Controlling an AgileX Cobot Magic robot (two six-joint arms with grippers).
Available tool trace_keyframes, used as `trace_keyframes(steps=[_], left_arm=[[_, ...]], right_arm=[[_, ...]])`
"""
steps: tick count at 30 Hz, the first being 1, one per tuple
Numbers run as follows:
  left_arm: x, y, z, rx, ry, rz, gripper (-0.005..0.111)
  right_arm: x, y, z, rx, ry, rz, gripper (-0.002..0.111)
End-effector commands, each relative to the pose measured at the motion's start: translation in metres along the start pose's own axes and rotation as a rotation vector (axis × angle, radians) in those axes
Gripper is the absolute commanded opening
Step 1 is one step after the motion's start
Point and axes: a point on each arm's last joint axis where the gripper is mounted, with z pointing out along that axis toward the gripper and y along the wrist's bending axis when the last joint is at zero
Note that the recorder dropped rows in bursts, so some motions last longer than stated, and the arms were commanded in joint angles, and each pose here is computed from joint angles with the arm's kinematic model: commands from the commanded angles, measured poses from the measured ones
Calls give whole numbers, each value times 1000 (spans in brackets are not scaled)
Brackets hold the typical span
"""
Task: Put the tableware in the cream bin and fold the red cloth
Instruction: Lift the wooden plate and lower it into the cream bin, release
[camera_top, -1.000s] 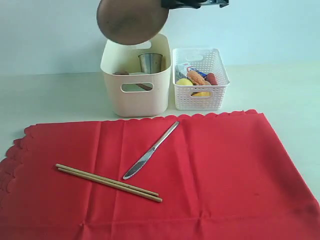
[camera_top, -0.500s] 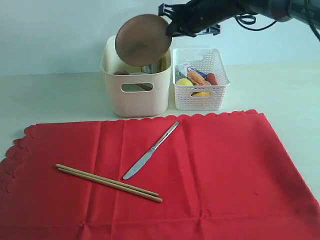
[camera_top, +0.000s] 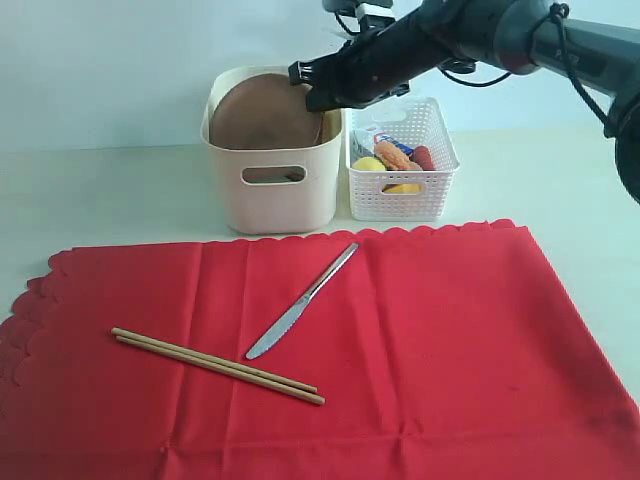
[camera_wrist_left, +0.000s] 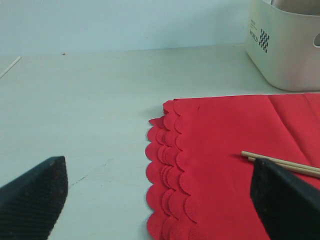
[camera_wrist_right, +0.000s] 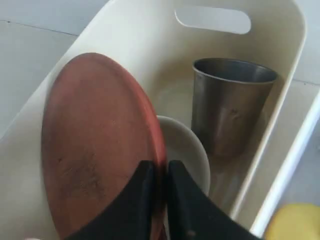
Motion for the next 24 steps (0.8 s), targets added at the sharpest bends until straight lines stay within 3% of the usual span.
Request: trace_keyframes(steps=[1, 5, 7, 17, 24], left_arm=[[0, 0, 0, -3, -8, 2, 94], [0, 0, 0, -3, -8, 2, 94], [0, 0, 0, -3, -8, 2, 94], [0, 0, 0, -3, -8, 2, 94], [0, 0, 0, -3, -8, 2, 94]], right_arm=[[-3, 1, -2, -2, -4, -21, 19], [-6, 4, -8, -9, 2, -26, 41], [-10, 7, -15, -11, -3, -34, 45], [-28, 32, -84, 66, 123, -77, 44], [-29, 47, -126, 115, 236, -86, 28]])
